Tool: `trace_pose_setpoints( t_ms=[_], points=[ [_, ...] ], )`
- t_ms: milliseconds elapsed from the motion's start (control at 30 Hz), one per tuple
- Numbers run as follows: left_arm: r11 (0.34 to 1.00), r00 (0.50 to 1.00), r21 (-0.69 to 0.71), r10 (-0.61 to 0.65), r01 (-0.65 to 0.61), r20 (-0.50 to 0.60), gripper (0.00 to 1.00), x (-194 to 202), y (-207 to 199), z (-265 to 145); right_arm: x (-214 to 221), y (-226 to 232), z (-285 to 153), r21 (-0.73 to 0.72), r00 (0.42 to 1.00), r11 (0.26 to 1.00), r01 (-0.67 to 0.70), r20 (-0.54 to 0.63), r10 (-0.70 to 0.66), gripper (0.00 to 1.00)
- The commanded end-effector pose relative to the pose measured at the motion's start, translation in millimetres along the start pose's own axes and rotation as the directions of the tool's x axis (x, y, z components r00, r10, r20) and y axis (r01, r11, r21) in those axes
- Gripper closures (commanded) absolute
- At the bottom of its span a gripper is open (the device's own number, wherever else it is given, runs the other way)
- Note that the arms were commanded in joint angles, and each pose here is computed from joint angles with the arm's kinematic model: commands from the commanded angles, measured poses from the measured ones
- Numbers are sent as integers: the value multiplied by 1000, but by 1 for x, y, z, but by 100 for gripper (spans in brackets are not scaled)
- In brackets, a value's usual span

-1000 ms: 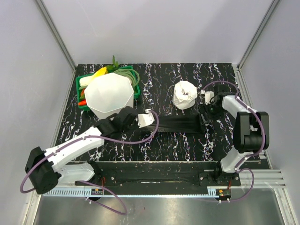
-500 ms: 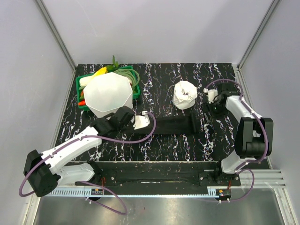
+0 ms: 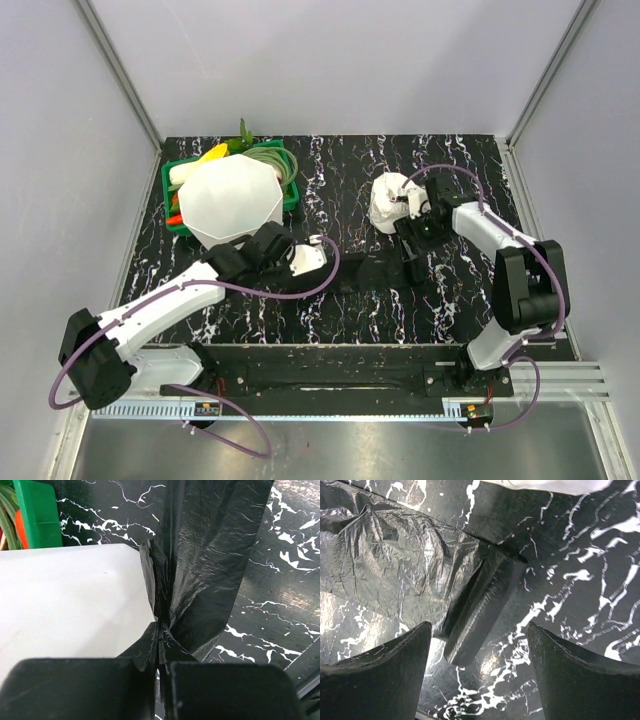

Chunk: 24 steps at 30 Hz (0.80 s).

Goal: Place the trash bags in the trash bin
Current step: Unfold the trash bag at the center of the board.

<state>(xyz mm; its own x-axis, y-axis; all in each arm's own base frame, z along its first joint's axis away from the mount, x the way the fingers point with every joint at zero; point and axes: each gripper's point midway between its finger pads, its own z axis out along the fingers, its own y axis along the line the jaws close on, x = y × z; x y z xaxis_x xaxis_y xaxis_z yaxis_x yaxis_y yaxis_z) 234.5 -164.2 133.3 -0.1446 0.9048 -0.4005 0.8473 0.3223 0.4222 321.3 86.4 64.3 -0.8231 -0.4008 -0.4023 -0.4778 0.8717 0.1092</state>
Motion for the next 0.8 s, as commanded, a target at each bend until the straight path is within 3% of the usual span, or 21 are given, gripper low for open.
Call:
trace_pose_setpoints(
  t_ms=[0, 233, 767],
  points=[
    [999, 998, 19, -29, 28, 57, 100, -12, -1, -9, 2, -4, 29, 34, 1000, 999, -12, -23, 13, 18],
    [1000, 996, -22, -1, 3, 86, 100, -5, 2, -24, 21, -26, 48, 129, 996, 991, 35, -86, -24, 18],
    [993, 998, -108, 52, -54, -25, 100, 41, 2, -22, 38, -75, 2, 204, 998, 978, -40, -42, 50, 18]
  ],
)
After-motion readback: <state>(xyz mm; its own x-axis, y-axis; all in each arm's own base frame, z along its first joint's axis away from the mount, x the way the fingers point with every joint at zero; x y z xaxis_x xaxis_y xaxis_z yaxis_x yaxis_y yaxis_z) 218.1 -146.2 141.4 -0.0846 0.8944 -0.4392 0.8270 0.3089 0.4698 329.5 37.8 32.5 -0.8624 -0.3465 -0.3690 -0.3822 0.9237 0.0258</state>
